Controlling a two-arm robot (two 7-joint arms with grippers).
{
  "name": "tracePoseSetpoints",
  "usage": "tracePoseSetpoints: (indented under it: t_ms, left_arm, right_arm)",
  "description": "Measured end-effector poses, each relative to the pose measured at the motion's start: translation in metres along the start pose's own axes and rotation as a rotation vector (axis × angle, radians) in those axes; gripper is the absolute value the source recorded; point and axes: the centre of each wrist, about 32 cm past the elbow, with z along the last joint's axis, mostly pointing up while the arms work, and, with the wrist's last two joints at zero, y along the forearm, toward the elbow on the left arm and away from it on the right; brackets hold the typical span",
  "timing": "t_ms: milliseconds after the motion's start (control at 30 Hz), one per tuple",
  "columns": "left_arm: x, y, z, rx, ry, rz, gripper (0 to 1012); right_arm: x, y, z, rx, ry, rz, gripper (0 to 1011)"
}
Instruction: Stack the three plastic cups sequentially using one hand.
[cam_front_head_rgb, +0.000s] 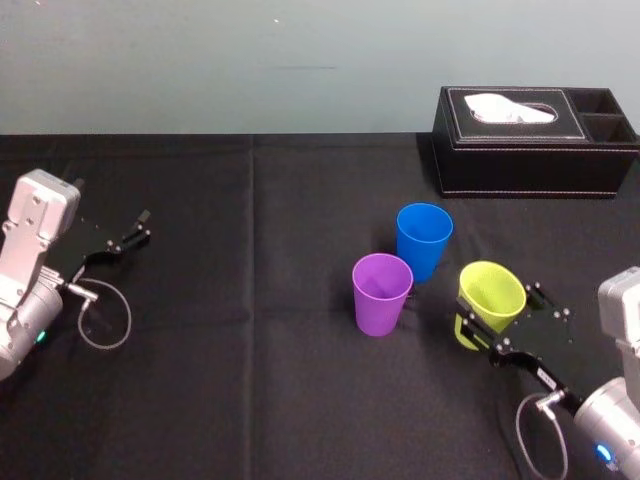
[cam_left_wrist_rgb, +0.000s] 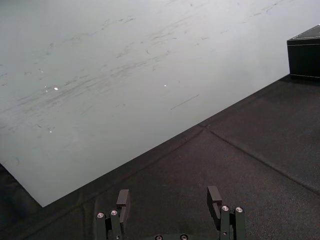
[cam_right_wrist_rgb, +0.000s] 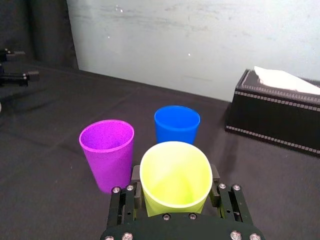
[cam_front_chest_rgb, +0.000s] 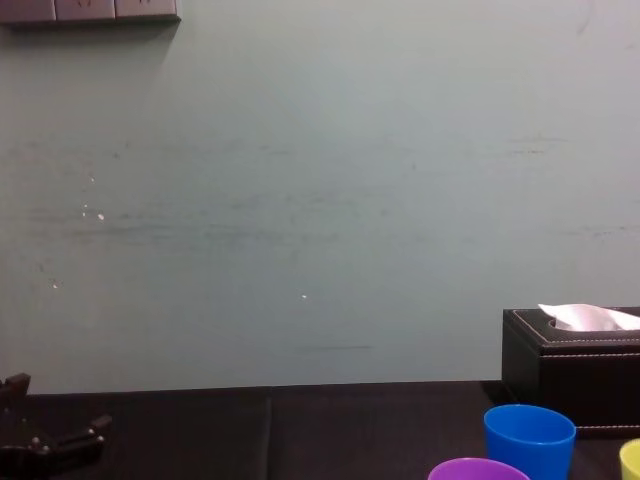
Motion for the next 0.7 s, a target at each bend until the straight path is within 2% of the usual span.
tracePoseSetpoints:
  t_ms: [233,333,433,700]
  left_arm:
    - [0.0,0.0,0.0,0.0,0.0,0.0,1011]
    - [0.0,0.0,0.0,0.0,0.0,0.0,1011]
    - [0.0,0.0,0.0,0.0,0.0,0.0,1011]
    - [0.0,0.0,0.0,0.0,0.0,0.0,1011]
  right_arm:
    - [0.0095,0.008,0.018,0.006,-0.011,0.01,738]
    - [0.0169,0.014,0.03,0.0,-0.015,0.022,738]
    - [0.0276,0.024,0.046,-0.013,-0.009,0.036,738]
    - [0.0412,0.048,0.073,-0.018,0.004,0.068,738]
